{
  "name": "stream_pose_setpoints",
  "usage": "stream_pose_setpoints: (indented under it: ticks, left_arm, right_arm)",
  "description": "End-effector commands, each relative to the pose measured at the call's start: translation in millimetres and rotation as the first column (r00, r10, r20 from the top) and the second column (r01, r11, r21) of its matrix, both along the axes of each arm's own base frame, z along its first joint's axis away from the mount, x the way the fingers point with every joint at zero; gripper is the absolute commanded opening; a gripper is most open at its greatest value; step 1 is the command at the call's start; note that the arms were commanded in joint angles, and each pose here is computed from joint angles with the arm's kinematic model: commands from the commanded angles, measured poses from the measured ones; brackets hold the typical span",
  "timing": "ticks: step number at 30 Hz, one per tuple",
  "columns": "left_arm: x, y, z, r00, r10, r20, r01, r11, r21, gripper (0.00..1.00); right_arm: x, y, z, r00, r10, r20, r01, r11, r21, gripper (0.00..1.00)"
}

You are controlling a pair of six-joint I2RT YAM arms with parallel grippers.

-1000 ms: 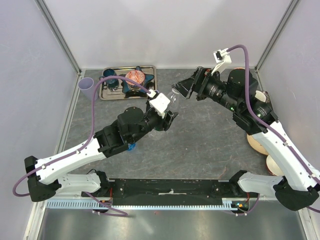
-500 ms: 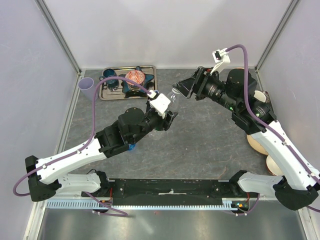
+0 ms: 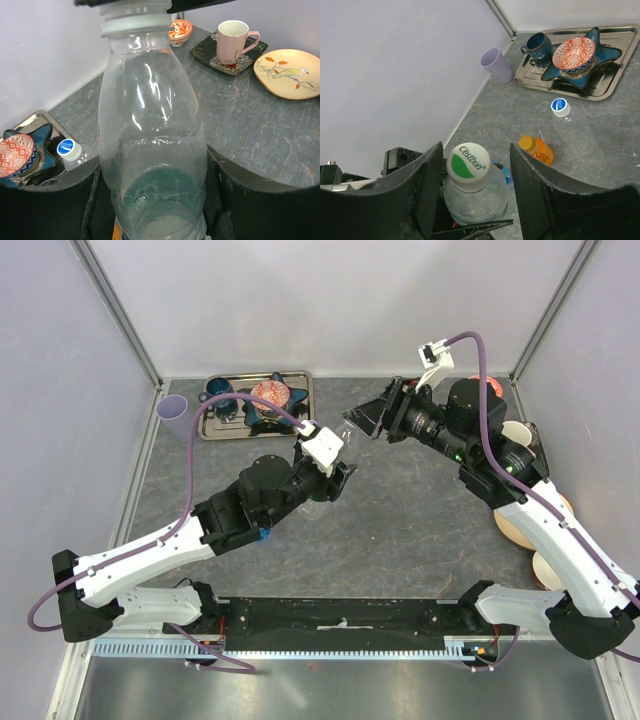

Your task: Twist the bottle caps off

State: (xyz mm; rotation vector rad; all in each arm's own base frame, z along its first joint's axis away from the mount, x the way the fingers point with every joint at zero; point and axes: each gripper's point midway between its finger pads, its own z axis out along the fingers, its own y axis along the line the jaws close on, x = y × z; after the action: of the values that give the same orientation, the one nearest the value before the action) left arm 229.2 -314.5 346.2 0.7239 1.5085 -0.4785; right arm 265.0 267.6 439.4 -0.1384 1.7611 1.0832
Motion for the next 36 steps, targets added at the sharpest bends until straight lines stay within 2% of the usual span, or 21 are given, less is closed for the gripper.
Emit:
stream_pose_setpoints:
  ticks: [1,6,9,10,12,13,18,21,22,23,25,26,28,29,30,31,33,34,36]
  left_arm:
    - [1.5,-0.9,13.9,0.999,0.008,0.052,-0.006,1.0,-0.028,0.49]
    - [1.4,-0.7,15.2,0.998,0.008,0.054,-0.006,0.999,-0.032,0.49]
    - [1.6,-0.1,14.3,0.999,0.01,0.051,-0.008,0.999,-0.034,0.49]
    - [0.5,-0.6,14.1,0.999,0.005,0.049,-0.004,0.999,-0.035,0.49]
    - [-2.2,-1.1,15.7,0.999,-0.009,0.049,0.012,0.999,-0.044,0.49]
    - [-3.8,-1.5,16.2,0.999,-0.018,0.048,0.021,0.999,-0.049,0.49]
    - [-30.3,-9.3,28.4,0.984,-0.171,0.045,0.175,0.979,-0.106,0.47]
    - [-52.3,-9.4,51.2,0.952,-0.3,0.064,0.307,0.933,-0.19,0.48]
    - [-63.5,-8.5,59.1,0.929,-0.362,0.073,0.369,0.905,-0.212,0.48]
    - [-82.5,-12.1,63.3,0.875,-0.476,0.088,0.483,0.85,-0.21,0.49]
    - [-91.4,-5.8,73.9,0.817,-0.575,0.045,0.562,0.777,-0.282,0.5]
    - [-116.9,-5.3,75.0,0.704,-0.709,0.04,0.689,0.668,-0.281,0.5]
    - [-122.0,5.2,87.7,0.623,-0.782,0.026,0.74,0.579,-0.342,0.5]
    - [-139.4,9.2,83.1,0.508,-0.861,0.004,0.813,0.478,-0.334,0.49]
    - [-141.3,14.0,91.0,0.472,-0.882,0.008,0.824,0.437,-0.361,0.49]
    - [-152.1,18.2,88.5,0.399,-0.917,-0.007,0.857,0.376,-0.352,0.49]
    - [-157.5,19.2,84.8,0.328,-0.943,-0.05,0.866,0.321,-0.383,0.49]
    - [-164.6,22.8,88.3,0.282,-0.959,-0.013,0.898,0.268,-0.348,0.49]
    - [-166.4,21.8,83.9,0.235,-0.97,-0.059,0.89,0.239,-0.389,0.49]
  right_arm:
    - [-3.6,5.0,5.1,1.0,0.025,0.018,-0.026,0.999,0.021,0.61]
    - [-4.2,4.9,3.1,1.0,0.025,0.015,-0.026,1.0,0.018,0.56]
    - [-4.8,4.1,3.3,0.999,0.027,0.019,-0.027,1.0,0.016,0.43]
    - [-4.7,4.2,2.6,0.999,0.027,0.019,-0.027,1.0,0.014,0.31]
    - [-5.9,4.8,1.7,0.999,0.034,0.02,-0.034,0.999,0.011,0.14]
    - [-7.2,5.6,0.1,0.999,0.043,0.019,-0.043,0.999,0.007,0.0]
    - [-17.1,4.0,5.0,0.993,0.087,0.077,-0.086,0.996,-0.013,0.0]
    - [-32.6,3.5,17.0,0.975,0.158,0.156,-0.153,0.987,-0.042,0.0]
    - [-37.9,2.8,25.1,0.963,0.184,0.197,-0.177,0.983,-0.057,0.0]
    - [-50.8,7.5,27.2,0.942,0.259,0.212,-0.249,0.966,-0.07,0.0]
    - [-66.1,10.0,36.3,0.908,0.334,0.254,-0.323,0.943,-0.085,0.0]
    - [-71.3,11.3,37.3,0.888,0.367,0.279,-0.352,0.93,-0.105,0.0]
    - [-91.6,12.8,41.5,0.836,0.453,0.31,-0.439,0.891,-0.117,0.0]
    - [-98.6,10.2,47.7,0.815,0.465,0.346,-0.453,0.883,-0.121,0.0]
    - [-109.6,11.5,46.2,0.781,0.512,0.357,-0.503,0.855,-0.127,0.0]
    - [-114.8,11.0,52.0,0.756,0.523,0.393,-0.52,0.845,-0.126,0.0]
    - [-134.0,8.4,53.3,0.698,0.574,0.428,-0.58,0.804,-0.132,0.0]
    - [-140.6,7.2,61.0,0.662,0.579,0.476,-0.597,0.791,-0.133,0.0]
    - [-154.9,3.2,61.2,0.622,0.599,0.504,-0.635,0.763,-0.124,0.0]
